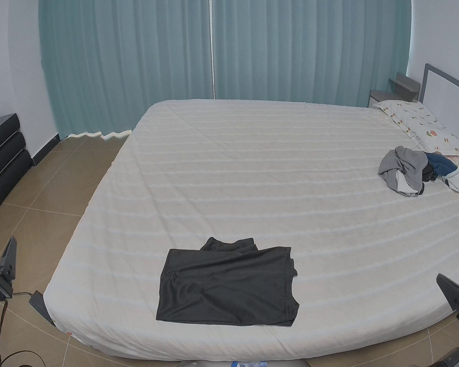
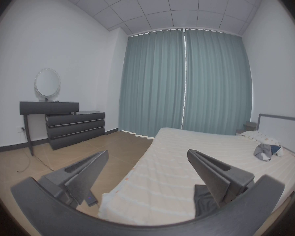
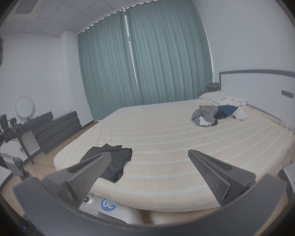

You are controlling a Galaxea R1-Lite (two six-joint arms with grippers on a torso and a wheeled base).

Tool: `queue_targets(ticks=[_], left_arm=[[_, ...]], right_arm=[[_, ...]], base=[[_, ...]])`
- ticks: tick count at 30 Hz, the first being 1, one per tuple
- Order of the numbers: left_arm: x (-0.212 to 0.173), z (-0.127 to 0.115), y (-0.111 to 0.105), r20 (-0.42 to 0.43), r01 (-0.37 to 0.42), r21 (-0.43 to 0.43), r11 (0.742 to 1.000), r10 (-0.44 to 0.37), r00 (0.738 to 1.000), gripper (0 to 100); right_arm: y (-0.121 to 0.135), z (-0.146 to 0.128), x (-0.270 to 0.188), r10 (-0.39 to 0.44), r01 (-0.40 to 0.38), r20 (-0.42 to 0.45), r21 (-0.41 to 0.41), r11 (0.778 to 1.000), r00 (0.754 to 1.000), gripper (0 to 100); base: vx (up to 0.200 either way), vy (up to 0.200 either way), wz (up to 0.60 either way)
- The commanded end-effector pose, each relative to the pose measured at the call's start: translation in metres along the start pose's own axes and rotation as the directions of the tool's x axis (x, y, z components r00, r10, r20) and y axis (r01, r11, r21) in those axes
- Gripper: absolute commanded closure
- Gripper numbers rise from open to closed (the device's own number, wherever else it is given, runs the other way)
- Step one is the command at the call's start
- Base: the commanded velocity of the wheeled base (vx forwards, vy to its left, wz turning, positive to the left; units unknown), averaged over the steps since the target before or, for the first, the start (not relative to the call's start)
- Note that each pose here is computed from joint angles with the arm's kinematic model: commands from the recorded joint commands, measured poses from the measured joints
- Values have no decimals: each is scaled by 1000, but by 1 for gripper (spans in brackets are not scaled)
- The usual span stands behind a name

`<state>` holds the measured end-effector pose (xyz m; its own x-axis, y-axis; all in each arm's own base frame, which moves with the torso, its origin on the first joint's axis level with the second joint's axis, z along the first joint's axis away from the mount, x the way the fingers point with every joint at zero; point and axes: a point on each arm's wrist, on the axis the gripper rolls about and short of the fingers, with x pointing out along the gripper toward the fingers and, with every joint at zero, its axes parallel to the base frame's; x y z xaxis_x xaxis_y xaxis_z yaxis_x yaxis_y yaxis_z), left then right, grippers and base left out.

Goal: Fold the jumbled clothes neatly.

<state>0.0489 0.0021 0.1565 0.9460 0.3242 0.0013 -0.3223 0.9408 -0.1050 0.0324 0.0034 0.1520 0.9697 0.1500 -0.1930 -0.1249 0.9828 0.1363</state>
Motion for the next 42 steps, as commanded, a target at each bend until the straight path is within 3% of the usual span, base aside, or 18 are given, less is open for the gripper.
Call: queue_targets(ticks=[1, 3, 7, 11, 13, 16, 19, 23, 25, 28, 31, 42], left_arm=[[-82, -9, 40, 164, -163, 2, 987, 160, 973, 0], [-86, -15, 41, 149, -199, 14, 980, 195, 969, 0], [-88, -24, 42, 132, -199, 19, 980, 195, 972, 0], [-82, -37, 41, 104, -159, 38, 987, 154, 983, 0], [-75, -48, 38, 105, -72, 42, 997, 67, 992, 0], [-69, -60, 36, 115, -10, 57, 998, 4, 993, 0], [-67, -72, 35, 34, 29, 64, 997, -31, 999, 0], [-67, -71, 34, 36, 82, 49, 995, -84, 996, 0], [-67, -71, 32, 30, 181, 49, 982, -183, 983, 0], [-68, -72, 30, 16, 245, 59, 968, -246, 969, 0], [-68, -78, 29, -57, 316, 69, 946, -313, 948, 0], [-68, -78, 29, -44, 321, 99, 942, -318, 947, 0]], right_arm=[[3, -57, -66, 3, 34, 173, -209, 977, 985, 0], [3, -58, -65, -18, 53, 171, -204, 978, 985, 0], [0, -68, -58, -53, 81, 142, -202, 976, 988, 0], [-3, -74, -47, -63, 107, 210, -201, 974, 976, 0], [-4, -75, -42, -51, 116, 305, -201, 973, 951, 0], [-4, -75, -42, -55, 120, 311, -196, 973, 949, 0], [-6, -79, -41, -118, 164, 277, -150, 975, 954, 0], [-7, -86, -40, -131, 151, 191, -99, 984, 973, 0], [-7, -85, -40, -152, 174, 210, -87, 981, 966, 0], [-7, -85, -39, -157, 179, 213, -92, 979, 964, 0], [-7, -85, -39, -142, 167, 216, -100, 981, 966, 0], [-7, -85, -39, -137, 162, 214, -104, 981, 967, 0]], base=[[0, 0, 0], [0, 0, 0], [0, 0, 0], [0, 0, 0], [0, 0, 0], [0, 0, 0], [0, 0, 0], [0, 0, 0], [0, 0, 0], [0, 0, 0], [0, 0, 0], [0, 0, 0]])
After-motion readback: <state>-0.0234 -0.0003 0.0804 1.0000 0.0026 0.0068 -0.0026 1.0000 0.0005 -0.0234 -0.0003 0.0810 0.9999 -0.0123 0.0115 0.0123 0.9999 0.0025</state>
